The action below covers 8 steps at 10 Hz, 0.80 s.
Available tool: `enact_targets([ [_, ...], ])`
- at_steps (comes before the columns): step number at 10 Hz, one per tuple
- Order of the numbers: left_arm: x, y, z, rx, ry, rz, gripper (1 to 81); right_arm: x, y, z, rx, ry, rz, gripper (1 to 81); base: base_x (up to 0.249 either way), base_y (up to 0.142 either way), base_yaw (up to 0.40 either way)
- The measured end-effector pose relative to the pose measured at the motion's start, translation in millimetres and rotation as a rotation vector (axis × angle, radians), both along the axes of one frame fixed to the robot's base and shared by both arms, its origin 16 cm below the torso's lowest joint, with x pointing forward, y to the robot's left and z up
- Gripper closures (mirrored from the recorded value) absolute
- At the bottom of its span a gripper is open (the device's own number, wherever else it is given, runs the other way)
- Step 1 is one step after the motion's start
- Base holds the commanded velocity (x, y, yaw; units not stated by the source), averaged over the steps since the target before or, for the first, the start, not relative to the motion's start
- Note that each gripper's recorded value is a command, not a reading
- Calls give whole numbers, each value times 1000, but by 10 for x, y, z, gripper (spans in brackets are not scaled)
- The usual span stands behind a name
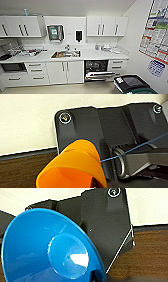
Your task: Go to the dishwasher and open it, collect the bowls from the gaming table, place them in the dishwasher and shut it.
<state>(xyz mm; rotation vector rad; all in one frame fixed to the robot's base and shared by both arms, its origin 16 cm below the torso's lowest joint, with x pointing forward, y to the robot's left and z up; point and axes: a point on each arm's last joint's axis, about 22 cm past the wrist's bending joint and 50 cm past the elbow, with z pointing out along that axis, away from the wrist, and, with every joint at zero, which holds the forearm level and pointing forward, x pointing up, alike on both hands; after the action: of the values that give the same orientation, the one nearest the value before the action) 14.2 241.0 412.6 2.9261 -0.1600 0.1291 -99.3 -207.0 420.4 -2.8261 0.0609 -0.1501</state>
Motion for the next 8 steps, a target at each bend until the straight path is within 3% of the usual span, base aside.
enact_targets([
  [8,8,-12,0,-1,0,0,811,-2,-12,-2,-2,0,1,811,186,0,0],
])
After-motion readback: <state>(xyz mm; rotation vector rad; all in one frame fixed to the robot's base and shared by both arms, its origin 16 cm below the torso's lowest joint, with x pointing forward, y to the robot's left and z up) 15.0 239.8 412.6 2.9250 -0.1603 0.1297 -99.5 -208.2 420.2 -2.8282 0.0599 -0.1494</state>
